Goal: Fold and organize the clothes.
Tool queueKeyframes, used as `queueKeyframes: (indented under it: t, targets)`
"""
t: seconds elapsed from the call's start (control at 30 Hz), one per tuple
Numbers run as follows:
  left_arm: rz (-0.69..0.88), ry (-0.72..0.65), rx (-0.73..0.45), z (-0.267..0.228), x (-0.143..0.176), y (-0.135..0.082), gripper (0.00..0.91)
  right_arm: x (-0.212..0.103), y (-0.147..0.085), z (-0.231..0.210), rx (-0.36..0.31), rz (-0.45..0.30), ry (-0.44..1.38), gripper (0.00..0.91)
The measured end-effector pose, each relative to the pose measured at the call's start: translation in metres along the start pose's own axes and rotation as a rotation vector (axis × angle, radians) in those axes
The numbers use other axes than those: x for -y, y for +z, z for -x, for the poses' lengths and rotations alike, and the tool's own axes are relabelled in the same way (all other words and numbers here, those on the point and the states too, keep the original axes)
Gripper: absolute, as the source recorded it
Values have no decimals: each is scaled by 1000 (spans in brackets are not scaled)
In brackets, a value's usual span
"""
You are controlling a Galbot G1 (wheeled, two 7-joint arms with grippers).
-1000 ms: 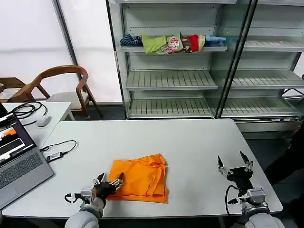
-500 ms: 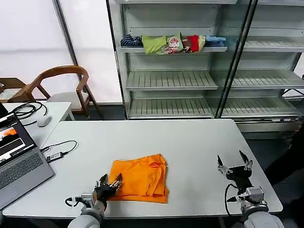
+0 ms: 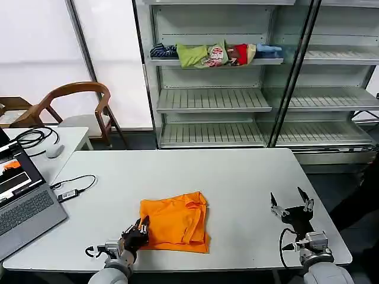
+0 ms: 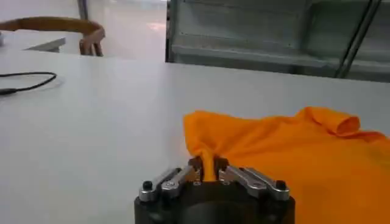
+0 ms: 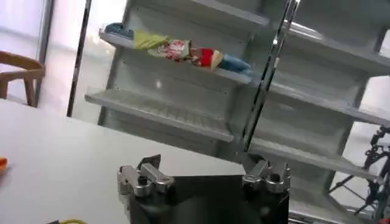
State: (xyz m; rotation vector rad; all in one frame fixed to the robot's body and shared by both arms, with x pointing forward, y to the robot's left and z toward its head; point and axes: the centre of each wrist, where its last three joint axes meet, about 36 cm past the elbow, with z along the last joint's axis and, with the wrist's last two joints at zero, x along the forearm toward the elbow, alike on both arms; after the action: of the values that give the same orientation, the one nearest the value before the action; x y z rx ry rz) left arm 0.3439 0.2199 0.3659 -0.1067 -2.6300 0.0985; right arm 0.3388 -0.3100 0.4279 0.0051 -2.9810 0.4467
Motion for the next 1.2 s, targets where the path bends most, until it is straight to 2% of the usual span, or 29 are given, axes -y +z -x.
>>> queueKeyframes:
  t: [0.23, 0.43, 0.57, 0.83, 1.07, 1.2]
  targets:
    - [-16, 21, 32, 4, -1, -6, 10, -3, -1, 3, 4, 2, -5, 907]
    - [-18, 22, 72, 2, -17, -29, 10, -5, -1, 7, 9, 4, -9, 907]
    - [-16, -9, 84, 1, -42, -42, 10, -6, -1, 10, 12, 6, -12, 907]
    - [7, -110, 106, -12, -110, -73, 10, -8, -1, 17, 20, 8, -19, 907]
    - [44, -185, 143, -43, -161, -115, 10, -10, -1, 22, 25, 12, -25, 907]
    - [81, -201, 171, -63, -175, -140, 10, -9, -1, 23, 26, 13, -23, 907]
